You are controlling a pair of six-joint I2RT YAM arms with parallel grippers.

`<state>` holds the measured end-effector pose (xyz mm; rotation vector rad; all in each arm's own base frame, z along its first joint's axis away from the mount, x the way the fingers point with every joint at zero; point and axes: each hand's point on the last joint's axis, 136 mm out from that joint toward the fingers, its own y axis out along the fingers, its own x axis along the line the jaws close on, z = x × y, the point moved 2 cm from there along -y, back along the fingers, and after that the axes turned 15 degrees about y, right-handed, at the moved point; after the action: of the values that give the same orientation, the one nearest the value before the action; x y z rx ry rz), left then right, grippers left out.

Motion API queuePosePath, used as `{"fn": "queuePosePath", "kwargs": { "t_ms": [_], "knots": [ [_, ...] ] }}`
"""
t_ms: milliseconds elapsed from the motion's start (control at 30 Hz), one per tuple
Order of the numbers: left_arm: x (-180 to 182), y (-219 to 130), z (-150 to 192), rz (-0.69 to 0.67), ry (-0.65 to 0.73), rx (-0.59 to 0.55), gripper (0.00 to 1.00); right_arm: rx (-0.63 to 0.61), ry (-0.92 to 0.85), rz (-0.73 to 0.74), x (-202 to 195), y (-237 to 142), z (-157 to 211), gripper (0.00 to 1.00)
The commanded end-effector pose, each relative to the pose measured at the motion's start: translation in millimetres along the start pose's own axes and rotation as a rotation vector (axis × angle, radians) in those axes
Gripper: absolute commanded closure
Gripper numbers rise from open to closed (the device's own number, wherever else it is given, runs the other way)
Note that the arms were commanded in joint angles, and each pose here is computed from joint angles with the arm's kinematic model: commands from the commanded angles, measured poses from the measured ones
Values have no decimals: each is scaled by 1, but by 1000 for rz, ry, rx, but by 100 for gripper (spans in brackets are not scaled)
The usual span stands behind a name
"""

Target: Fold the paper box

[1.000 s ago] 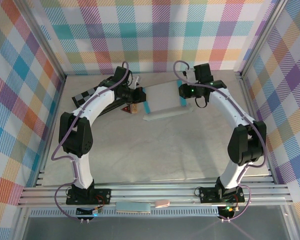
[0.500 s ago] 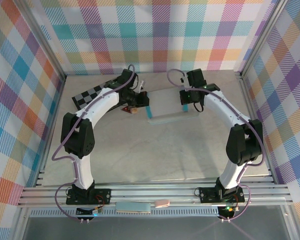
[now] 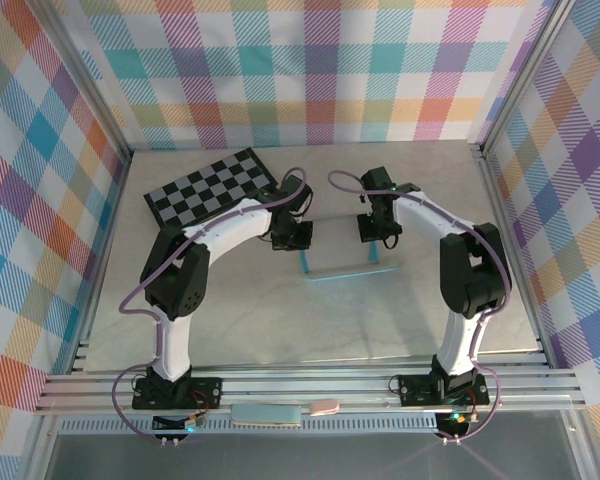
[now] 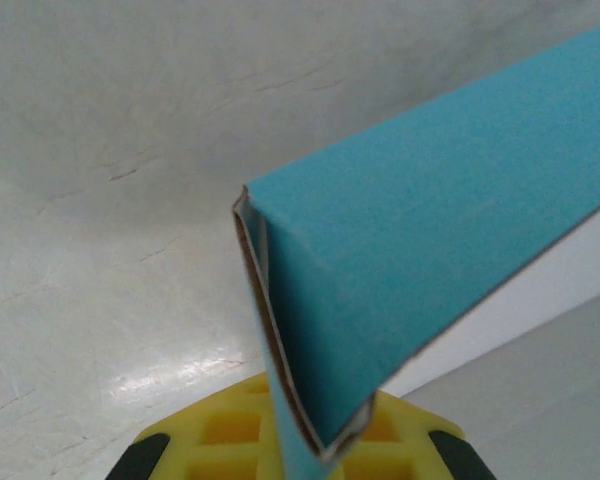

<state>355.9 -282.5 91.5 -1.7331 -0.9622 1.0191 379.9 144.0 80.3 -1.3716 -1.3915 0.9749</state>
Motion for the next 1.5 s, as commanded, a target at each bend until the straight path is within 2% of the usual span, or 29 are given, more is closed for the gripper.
{"fn": "queuePosePath", "kwargs": {
  "t_ms": [0,200,367,533,733,767,867,933,1167,1333,1467],
  "knots": [
    [-4,15,-4,-12,-12,11,100,178,13,-40,16,13,34,100],
    [6,28,0,-61,-7,42,100,243,54,-49,20,21,41,99],
    [11,32,2,-76,-16,48,100,267,74,-61,21,18,46,85],
    [13,30,0,-83,-26,34,100,295,84,-60,20,19,55,77],
    [11,26,-4,-75,-33,6,100,293,88,-62,19,26,62,75],
    [11,25,-4,-74,-35,3,100,287,84,-58,19,28,62,75],
    [10,20,-6,-80,-33,-12,100,246,77,-21,17,27,60,93],
    [9,16,-6,-83,-35,-25,100,209,73,31,11,22,57,100],
    [2,-15,-11,-160,-38,-131,100,30,76,282,-7,1,50,100],
    [-2,-30,-6,-222,-55,-219,100,-139,40,356,-2,-20,50,100],
    [-4,-31,-2,-222,-72,-260,100,-206,26,427,-3,-26,49,100]
  ]
}}
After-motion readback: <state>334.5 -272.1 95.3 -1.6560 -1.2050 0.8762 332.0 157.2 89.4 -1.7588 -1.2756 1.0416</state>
